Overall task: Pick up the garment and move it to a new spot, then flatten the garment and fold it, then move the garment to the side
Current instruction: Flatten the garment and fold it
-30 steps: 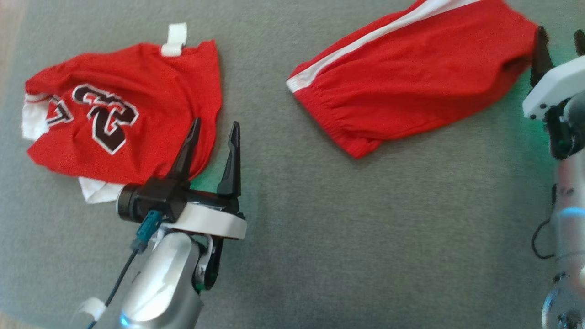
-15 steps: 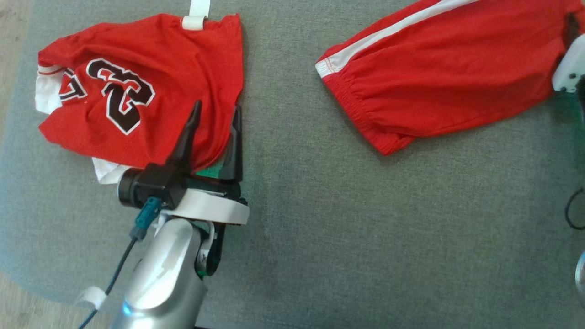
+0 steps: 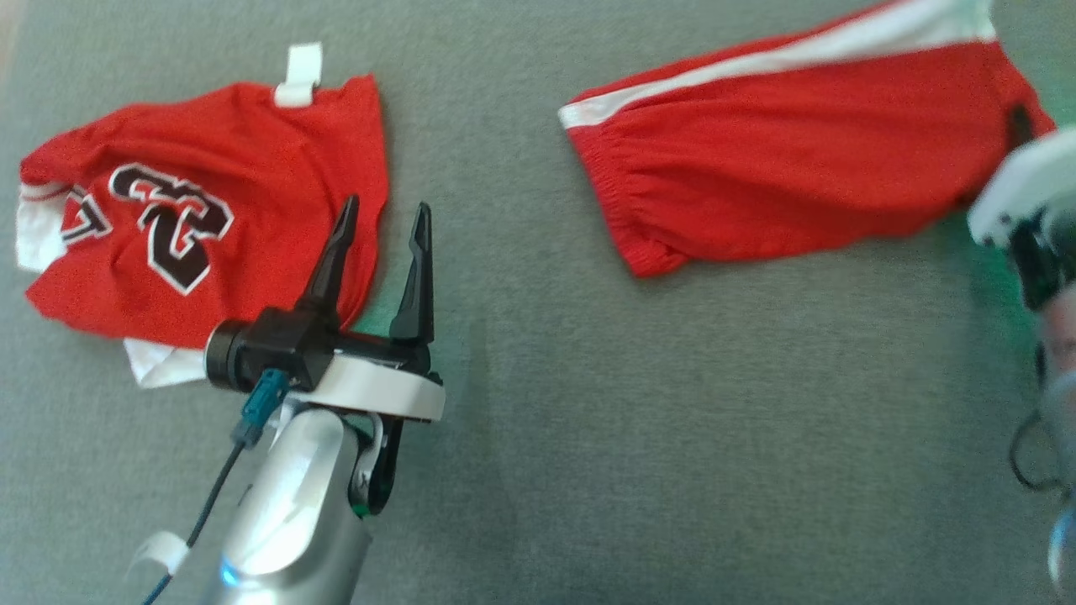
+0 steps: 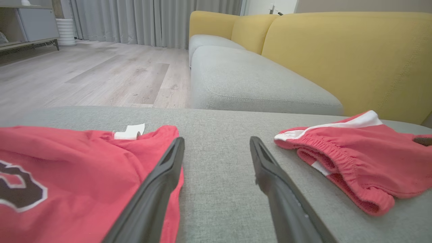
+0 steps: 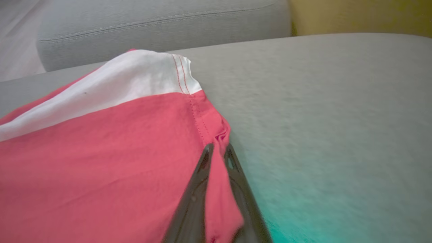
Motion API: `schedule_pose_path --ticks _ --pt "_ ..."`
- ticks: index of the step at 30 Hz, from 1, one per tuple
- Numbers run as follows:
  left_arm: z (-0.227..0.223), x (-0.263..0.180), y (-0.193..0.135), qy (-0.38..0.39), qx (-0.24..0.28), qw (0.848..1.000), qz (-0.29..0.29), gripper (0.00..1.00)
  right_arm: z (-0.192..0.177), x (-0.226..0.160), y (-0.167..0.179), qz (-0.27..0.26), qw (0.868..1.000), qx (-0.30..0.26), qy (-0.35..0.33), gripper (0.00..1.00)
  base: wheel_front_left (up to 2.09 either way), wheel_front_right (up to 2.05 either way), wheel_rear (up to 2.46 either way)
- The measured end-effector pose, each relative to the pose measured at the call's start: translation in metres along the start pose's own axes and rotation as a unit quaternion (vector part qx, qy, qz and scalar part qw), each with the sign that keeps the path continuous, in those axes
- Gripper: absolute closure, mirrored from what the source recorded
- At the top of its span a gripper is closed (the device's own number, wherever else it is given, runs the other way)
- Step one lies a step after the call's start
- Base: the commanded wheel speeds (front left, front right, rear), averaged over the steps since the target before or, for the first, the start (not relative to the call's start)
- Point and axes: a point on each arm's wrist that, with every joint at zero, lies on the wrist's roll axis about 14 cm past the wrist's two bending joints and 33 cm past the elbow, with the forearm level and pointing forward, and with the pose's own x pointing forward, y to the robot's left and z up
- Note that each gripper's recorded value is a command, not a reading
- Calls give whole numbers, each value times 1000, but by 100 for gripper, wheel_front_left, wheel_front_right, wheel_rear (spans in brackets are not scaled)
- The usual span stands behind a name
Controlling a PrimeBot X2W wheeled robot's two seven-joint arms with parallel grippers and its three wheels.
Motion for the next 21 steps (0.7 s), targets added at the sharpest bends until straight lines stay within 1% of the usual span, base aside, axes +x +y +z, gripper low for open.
schedule_pose_path --ticks 1,7,10,15,18,21 --pt "0 0 0 0 0 1000 0 0 0 0 0 0 1000 0 0 100 0 0 0" --pt "5 -7 -14 -5 -5 1000 -14 0 -12 -45 -89 -89 996 31 -10 100 0 0 0" --pt "8 -9 -17 -8 -2 1000 -18 0 -21 -64 -117 -121 992 41 -11 100 0 0 0" --pt "7 -13 -17 -7 -3 1000 -18 0 -30 -73 -130 -141 989 53 -8 100 0 0 0" --pt "8 -14 -15 -8 -1 1000 -16 0 -30 -73 -128 -142 988 60 -12 100 0 0 0" --pt "10 -16 -14 -9 2 1000 -14 0 -23 -71 -118 -134 989 64 -28 100 0 0 0"
